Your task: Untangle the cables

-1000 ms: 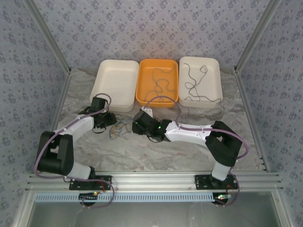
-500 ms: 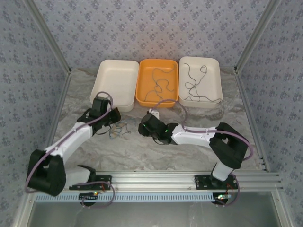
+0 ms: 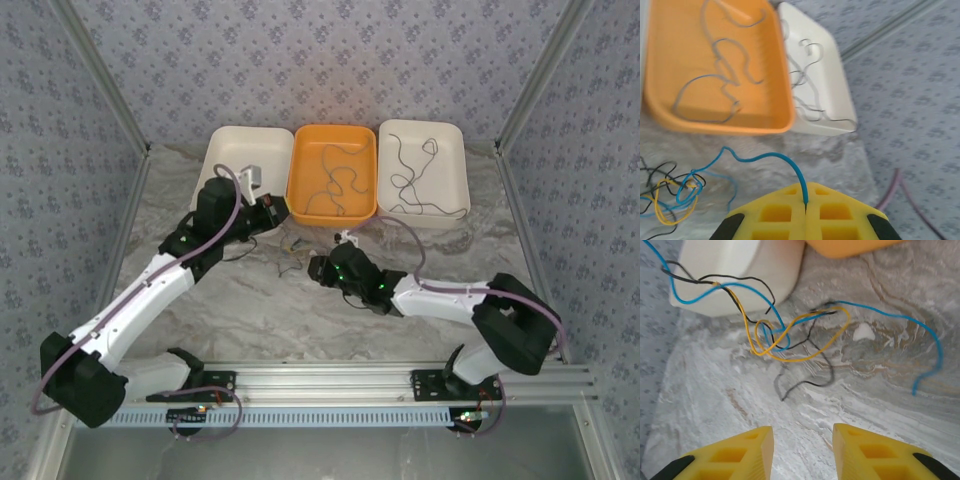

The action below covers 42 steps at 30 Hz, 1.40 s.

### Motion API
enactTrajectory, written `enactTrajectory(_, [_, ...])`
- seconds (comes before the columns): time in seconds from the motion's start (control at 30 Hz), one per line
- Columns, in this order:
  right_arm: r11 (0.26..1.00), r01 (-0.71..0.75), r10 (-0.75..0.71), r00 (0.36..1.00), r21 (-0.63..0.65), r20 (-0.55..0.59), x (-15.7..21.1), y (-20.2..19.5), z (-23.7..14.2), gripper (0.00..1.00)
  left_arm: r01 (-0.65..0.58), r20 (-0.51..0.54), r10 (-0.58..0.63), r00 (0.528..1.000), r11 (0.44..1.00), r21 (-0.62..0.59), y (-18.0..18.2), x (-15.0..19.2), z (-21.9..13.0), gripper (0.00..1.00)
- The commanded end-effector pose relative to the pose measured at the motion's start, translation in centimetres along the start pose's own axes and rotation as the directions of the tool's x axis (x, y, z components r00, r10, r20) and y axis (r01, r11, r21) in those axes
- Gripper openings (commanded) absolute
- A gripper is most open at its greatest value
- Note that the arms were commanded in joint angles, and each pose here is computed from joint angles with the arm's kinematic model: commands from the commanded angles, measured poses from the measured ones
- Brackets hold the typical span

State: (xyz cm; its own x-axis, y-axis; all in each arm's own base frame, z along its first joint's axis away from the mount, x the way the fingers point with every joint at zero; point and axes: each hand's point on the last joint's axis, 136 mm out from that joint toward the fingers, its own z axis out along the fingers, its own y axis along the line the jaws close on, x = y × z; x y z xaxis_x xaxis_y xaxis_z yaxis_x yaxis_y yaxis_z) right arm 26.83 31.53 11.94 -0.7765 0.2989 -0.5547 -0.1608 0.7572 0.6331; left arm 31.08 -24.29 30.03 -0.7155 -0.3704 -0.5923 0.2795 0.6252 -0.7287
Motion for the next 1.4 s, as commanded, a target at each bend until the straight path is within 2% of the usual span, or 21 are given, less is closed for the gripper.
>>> enactTrajectory(0.0, [0.999,-0.03,0.034,0.995,-0.042,0.094,-2.5,0.2,-1.9,0.4,0.005,0.017,-0.007,1.0,0.996,0.091,-3.4,-1.3,-0.1,0.0])
enactTrajectory(0.17, [0.998,-0.044,0.05,0.991,-0.05,0.126,-5.3,-0.5,-2.6,0.44,0.018,0.001,-0.018,1.0,0.993,0.119,-4.0,-0.3,0.4,0.0])
enactTrajectory(0.27, [0.992,0.058,-0.048,0.994,-0.11,0.099,-6.1,1.5,-2.0,0.45,0.014,-0.007,-0.013,1.0,0.992,0.122,-4.3,0.2,0.6,0.0])
enactTrajectory(0.4, [0.966,0.221,-0.22,0.975,-0.136,0.016,-4.9,3.3,-0.5,0.44,0.008,-0.016,-0.007,1.0,0.993,0.12,-4.4,0.4,0.6,0.0])
enactTrajectory(0.47, [0.962,0.234,-0.233,0.972,-0.138,0.022,-4.4,2.8,-0.5,0.44,0.006,-0.018,-0.004,1.0,0.993,0.117,-4.5,0.5,0.5,0.0])
enactTrajectory(0.57, [0.956,0.285,-0.283,0.959,-0.076,0.027,-4.0,0.8,-0.4,0.44,0.002,-0.02,0.0,1.0,0.993,0.114,-4.5,0.6,0.3,0.0])
enactTrajectory(0.63, [0.968,0.242,-0.242,0.97,-0.072,0.015,-4.0,-0.4,-0.1,0.44,0.001,-0.017,0.0,1.0,0.994,0.113,-4.6,0.6,0.1,0.0])
enactTrajectory(0.73, [0.986,0.077,-0.077,0.997,-0.147,0.01,-4.2,-0.8,0.4,0.45,0.001,-0.014,0.0,1.0,0.994,0.111,-4.7,0.8,-0.1,0.0])
enactTrajectory(0.9, [0.957,-0.132,0.133,0.991,-0.259,-0.013,-4.0,1.4,1.0,0.45,0.004,-0.015,-0.002,1.0,0.994,0.106,-4.5,1.2,-0.1,0.0])
enactTrajectory(1.0, [0.944,-0.192,0.193,0.981,-0.269,-0.022,-3.4,2.6,1.1,0.45,0.009,-0.016,-0.007,1.0,0.994,0.108,-4.4,1.5,-0.1,0.0])
enactTrajectory(1.23, [0.927,-0.268,0.274,0.962,-0.262,-0.013,-3.6,2.4,2.0,0.43,0.012,-0.014,-0.01,1.0,0.994,0.113,-4.3,1.9,-0.4,0.0])
enactTrajectory(1.37, [0.931,-0.3,0.302,0.953,-0.208,-0.022,-3.4,1.4,3.0,0.35,0.008,-0.008,-0.007,1.0,0.993,0.117,-4.5,1.8,-0.9,0.0])
